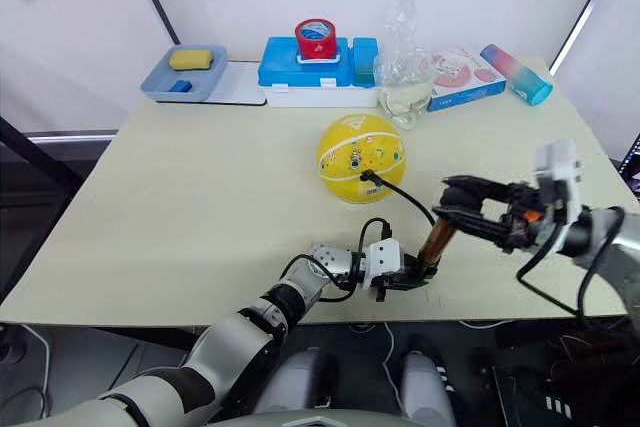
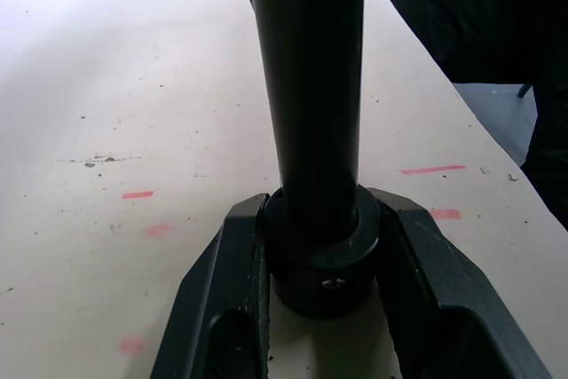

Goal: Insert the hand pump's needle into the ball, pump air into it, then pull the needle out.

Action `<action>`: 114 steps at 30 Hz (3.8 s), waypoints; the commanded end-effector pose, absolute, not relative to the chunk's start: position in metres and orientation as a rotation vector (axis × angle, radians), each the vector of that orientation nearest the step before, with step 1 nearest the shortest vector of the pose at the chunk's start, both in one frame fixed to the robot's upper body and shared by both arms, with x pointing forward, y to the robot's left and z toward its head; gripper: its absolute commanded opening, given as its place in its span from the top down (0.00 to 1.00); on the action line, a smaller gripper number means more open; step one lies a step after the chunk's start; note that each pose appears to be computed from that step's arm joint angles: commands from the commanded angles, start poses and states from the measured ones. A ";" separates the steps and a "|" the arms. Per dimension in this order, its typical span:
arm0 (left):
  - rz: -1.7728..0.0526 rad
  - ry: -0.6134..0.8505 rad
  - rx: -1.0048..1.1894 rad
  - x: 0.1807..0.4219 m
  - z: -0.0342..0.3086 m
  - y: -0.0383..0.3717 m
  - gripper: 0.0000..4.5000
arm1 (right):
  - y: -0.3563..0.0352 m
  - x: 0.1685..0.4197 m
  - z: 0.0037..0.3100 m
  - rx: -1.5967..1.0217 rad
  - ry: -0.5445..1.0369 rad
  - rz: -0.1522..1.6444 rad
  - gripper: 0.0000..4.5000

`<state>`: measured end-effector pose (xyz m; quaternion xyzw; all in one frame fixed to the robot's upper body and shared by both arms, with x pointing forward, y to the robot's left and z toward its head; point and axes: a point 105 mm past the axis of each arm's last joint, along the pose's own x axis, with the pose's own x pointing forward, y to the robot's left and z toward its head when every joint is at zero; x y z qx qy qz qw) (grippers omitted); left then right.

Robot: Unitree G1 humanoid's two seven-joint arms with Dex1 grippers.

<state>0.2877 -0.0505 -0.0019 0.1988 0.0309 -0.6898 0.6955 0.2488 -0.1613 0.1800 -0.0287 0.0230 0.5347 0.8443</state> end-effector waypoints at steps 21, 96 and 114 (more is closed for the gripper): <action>-1.566 0.191 0.464 0.276 -0.027 -0.040 0.74 | -0.192 0.237 0.287 -0.029 -0.184 1.126 0.54; -1.544 0.191 0.483 0.284 -0.024 -0.034 0.74 | -0.190 0.243 0.266 -0.043 -0.153 1.134 0.54; -1.533 0.184 0.470 0.284 -0.023 -0.038 0.74 | -0.182 0.252 0.151 -0.077 0.170 1.106 0.54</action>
